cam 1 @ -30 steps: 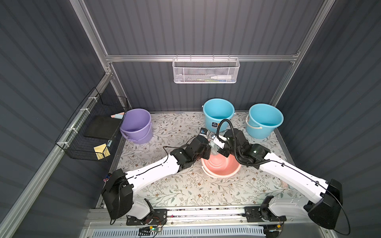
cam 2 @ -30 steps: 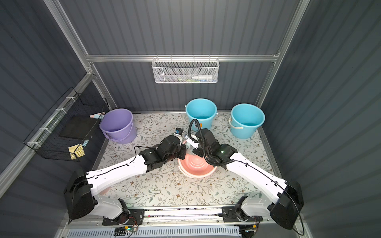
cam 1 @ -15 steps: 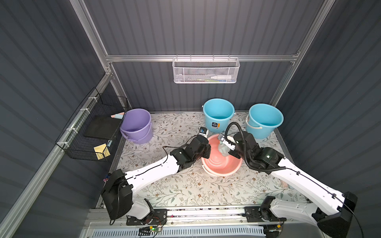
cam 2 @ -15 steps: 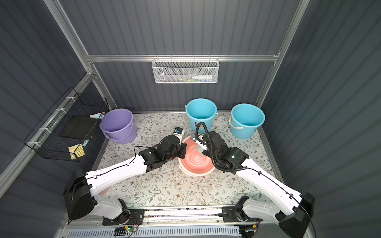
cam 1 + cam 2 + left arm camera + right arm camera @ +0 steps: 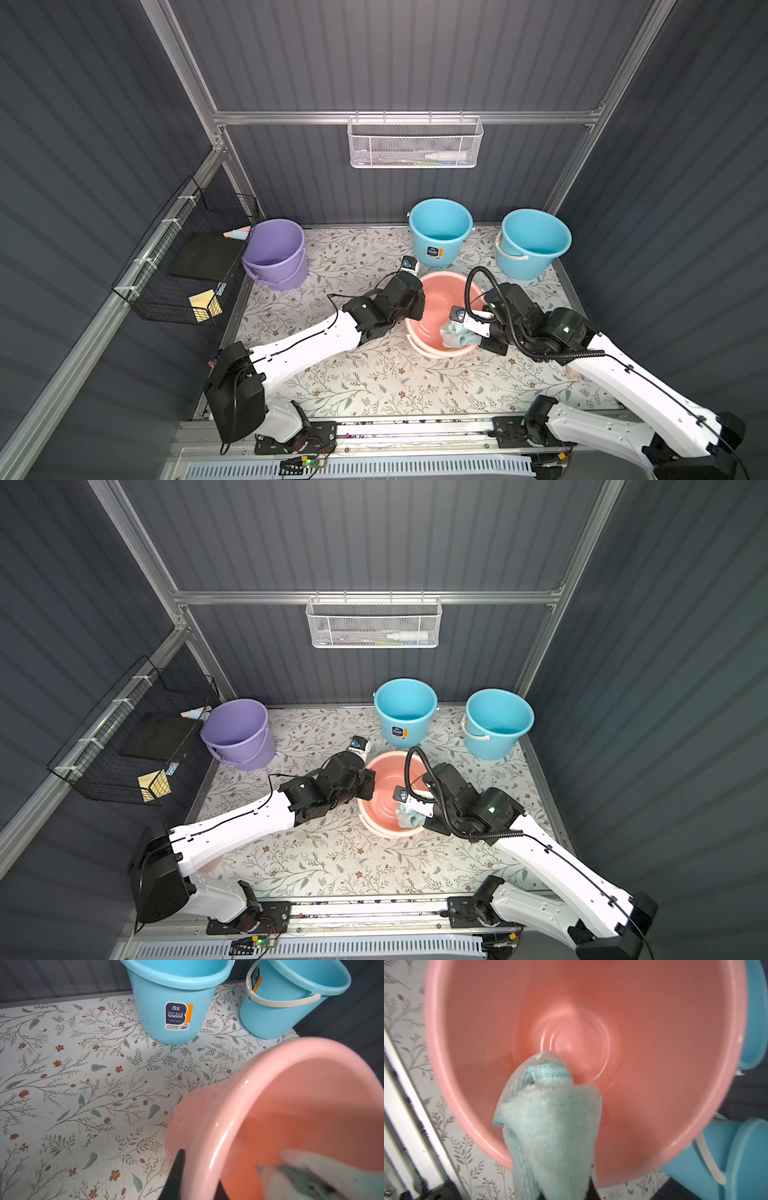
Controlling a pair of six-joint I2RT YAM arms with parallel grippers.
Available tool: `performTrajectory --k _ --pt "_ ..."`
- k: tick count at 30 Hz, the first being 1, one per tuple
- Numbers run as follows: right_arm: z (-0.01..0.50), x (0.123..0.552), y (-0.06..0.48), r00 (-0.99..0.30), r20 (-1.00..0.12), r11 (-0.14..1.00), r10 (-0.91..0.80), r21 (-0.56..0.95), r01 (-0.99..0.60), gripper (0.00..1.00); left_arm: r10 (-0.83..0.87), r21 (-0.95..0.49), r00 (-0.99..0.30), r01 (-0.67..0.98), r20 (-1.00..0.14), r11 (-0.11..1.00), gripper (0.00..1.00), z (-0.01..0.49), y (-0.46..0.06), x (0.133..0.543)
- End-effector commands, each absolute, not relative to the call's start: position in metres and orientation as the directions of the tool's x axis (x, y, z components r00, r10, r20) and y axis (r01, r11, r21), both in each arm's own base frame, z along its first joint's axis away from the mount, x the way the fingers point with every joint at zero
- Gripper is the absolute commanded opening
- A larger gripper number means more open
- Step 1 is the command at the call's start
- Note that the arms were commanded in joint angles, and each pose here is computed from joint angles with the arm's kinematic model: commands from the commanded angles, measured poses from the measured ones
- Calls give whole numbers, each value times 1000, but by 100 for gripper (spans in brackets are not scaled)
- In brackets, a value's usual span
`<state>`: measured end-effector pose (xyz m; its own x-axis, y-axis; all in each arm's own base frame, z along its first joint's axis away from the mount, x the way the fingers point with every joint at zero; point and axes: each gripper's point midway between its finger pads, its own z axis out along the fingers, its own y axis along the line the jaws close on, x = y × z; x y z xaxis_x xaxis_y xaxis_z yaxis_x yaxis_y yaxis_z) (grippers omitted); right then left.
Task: Wipe the inside of the bucket with a cloth
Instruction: Wipe the dirt from the inside of the bucket.
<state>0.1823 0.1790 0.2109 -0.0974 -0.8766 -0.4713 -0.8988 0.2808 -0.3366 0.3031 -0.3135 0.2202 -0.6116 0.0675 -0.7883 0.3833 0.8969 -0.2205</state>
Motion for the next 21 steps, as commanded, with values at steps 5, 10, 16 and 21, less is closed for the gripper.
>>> performTrajectory --k 5,10,16,21 --pt "219 153 254 -146 -749 217 -646 4 -976 0 -109 -365 -620 302 -777 881 0 261 -314 320" --pt "239 197 281 -234 -847 393 -476 33 -919 0 -156 -405 -662 240 -733 882 0 256 -303 333" --pt "284 256 262 -285 -905 694 -316 -16 -720 0 -331 -454 -653 22 -681 891 0 248 -254 358" --pt "326 271 228 -201 -936 804 -289 -123 -582 0 -445 -442 -591 -161 -672 882 0 246 -210 379"
